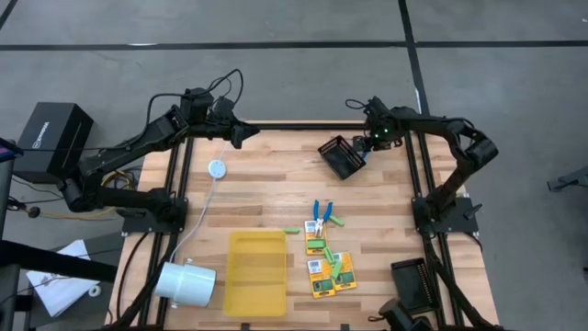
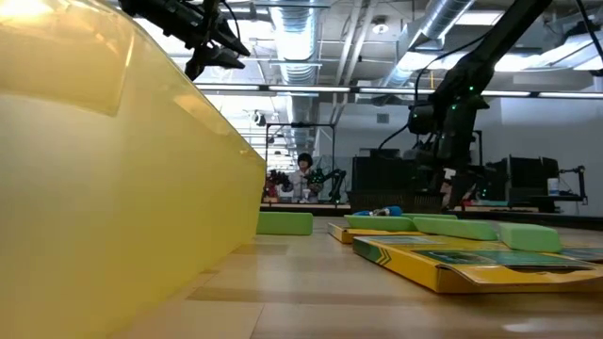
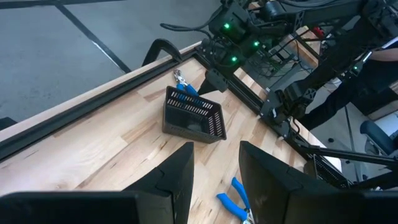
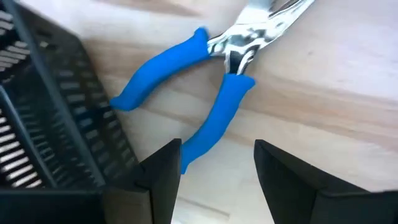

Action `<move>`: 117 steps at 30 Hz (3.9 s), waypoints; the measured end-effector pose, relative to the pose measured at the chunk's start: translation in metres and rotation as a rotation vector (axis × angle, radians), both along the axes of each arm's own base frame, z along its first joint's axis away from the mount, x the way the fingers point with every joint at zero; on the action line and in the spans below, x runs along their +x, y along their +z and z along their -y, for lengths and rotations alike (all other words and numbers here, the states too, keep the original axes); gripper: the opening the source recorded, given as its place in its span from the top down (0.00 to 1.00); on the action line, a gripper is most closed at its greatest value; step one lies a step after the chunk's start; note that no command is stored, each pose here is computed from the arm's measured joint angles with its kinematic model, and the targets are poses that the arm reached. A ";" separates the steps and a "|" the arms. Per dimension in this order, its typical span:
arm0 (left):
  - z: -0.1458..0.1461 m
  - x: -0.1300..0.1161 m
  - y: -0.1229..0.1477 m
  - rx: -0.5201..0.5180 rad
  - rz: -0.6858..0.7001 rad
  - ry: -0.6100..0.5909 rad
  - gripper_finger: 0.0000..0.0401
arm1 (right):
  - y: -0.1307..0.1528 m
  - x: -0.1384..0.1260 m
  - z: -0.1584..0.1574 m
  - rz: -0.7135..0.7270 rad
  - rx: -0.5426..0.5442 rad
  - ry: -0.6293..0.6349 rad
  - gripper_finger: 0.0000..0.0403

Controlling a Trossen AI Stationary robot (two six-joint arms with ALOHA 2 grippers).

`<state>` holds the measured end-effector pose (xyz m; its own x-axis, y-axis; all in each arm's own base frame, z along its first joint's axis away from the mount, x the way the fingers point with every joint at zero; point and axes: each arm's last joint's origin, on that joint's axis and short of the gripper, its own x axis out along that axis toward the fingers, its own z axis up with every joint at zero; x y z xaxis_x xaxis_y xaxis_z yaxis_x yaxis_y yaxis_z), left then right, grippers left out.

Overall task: Pick & Place School Supplies
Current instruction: Put the blue punch plier into the top black bin

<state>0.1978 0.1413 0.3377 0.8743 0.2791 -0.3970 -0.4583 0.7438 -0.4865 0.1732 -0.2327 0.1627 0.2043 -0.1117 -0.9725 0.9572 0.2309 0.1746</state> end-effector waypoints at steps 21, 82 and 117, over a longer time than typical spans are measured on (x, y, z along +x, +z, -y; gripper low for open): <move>0.000 0.000 0.000 0.011 -0.007 -0.006 0.70 | -0.012 0.010 -0.017 0.045 0.068 -0.031 0.53; -0.010 -0.009 -0.003 0.034 -0.018 -0.015 0.70 | -0.023 0.005 -0.003 0.022 0.077 -0.224 0.68; -0.011 -0.007 -0.023 0.004 0.009 -0.017 0.70 | 0.060 -0.010 0.007 0.089 -0.016 -0.054 0.94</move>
<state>0.1909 0.1526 0.3149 0.8827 0.2658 -0.3876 -0.4410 0.7537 -0.4874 0.1637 -0.2396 0.2226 0.2834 -0.1403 -0.9487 0.9492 0.1824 0.2566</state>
